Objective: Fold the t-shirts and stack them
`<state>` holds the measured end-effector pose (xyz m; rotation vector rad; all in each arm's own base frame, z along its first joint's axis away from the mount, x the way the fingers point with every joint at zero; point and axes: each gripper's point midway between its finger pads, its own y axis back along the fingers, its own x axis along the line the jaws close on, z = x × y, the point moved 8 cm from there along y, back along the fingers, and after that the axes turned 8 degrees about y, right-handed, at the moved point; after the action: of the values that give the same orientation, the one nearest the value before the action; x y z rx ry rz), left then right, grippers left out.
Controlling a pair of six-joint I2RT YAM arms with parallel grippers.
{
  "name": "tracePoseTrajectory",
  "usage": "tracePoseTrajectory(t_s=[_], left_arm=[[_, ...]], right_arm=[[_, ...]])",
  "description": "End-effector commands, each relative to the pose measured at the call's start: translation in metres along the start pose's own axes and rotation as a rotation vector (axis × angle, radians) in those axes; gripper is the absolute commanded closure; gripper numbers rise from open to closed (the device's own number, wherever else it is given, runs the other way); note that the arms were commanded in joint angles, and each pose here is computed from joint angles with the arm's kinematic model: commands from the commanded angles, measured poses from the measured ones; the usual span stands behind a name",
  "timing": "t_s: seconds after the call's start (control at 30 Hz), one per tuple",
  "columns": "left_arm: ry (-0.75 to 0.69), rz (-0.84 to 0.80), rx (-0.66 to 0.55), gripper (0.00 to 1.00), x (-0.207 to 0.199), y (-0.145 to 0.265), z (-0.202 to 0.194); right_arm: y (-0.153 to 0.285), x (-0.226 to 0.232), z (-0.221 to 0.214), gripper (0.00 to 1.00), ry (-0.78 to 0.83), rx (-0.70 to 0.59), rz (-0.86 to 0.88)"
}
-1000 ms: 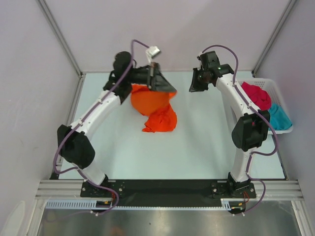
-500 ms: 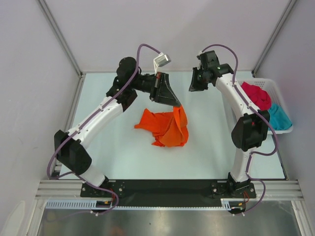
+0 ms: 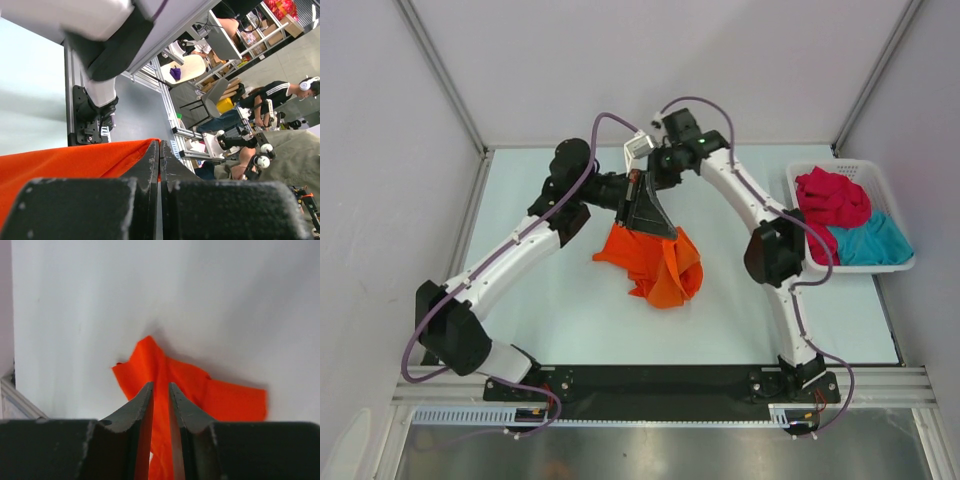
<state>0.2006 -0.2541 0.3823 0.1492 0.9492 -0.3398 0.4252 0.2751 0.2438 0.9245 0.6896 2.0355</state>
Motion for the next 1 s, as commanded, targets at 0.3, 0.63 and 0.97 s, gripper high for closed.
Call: tracePoseTrajectory(t_s=[0.3, 0.63, 0.97], left_arm=[[-0.155, -0.018, -0.017, 1.0, -0.024, 0.003, -0.005], [-0.178, -0.019, -0.027, 1.0, -0.031, 0.005, -0.01], [-0.204, -0.016, -0.039, 1.0, -0.038, 0.011, -0.015]], right_arm=[[-0.066, 0.072, -0.064, 0.7, 0.086, 0.224, 0.187], [-0.083, 0.075, -0.106, 0.57, 0.13, 0.346, 0.16], [-0.117, 0.081, -0.149, 0.52, 0.147, 0.469, 0.148]])
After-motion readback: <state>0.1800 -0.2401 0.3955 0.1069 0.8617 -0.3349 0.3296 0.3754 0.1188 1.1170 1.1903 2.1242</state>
